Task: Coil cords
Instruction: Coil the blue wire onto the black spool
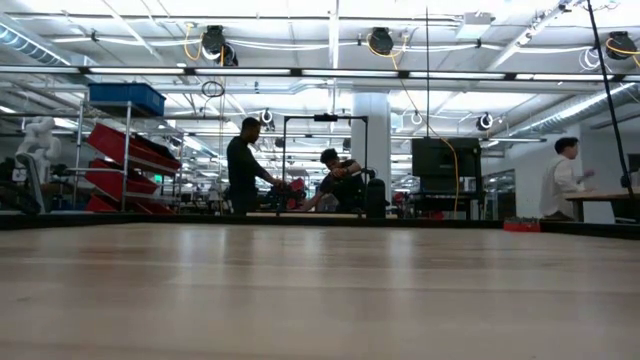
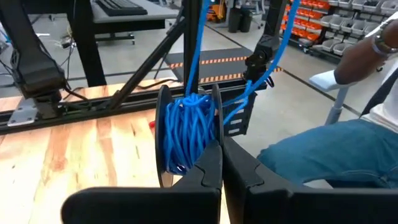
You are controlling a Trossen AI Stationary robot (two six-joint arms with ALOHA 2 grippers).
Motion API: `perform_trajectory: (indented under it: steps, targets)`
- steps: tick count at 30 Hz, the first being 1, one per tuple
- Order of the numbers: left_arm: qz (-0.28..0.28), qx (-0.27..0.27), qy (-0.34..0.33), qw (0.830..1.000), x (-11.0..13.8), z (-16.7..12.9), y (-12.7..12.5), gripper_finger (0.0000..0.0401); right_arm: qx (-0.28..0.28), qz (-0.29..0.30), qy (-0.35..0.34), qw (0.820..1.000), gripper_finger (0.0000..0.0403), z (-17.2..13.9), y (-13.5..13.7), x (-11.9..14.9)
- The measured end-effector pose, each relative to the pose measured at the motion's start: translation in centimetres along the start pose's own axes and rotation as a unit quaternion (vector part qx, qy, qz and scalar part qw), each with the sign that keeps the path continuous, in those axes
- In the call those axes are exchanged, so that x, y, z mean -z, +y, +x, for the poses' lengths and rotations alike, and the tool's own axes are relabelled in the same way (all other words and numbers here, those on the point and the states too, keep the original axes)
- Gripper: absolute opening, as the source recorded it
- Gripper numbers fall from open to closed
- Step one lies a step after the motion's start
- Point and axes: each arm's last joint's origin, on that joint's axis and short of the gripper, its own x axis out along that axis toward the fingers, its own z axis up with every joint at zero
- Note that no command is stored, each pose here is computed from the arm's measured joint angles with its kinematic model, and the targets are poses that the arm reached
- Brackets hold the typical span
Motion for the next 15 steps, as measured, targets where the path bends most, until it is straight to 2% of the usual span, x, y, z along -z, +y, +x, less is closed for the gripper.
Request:
perform_trajectory:
  steps: [15]
  targets:
    - [0.003, 0.021, -0.016, 1.000, 0.3, 0.9, -0.1, 0.0000, 0.058, 0.046, -0.051, 0.996, 0.0000, -0.4, -2.6, -0.3]
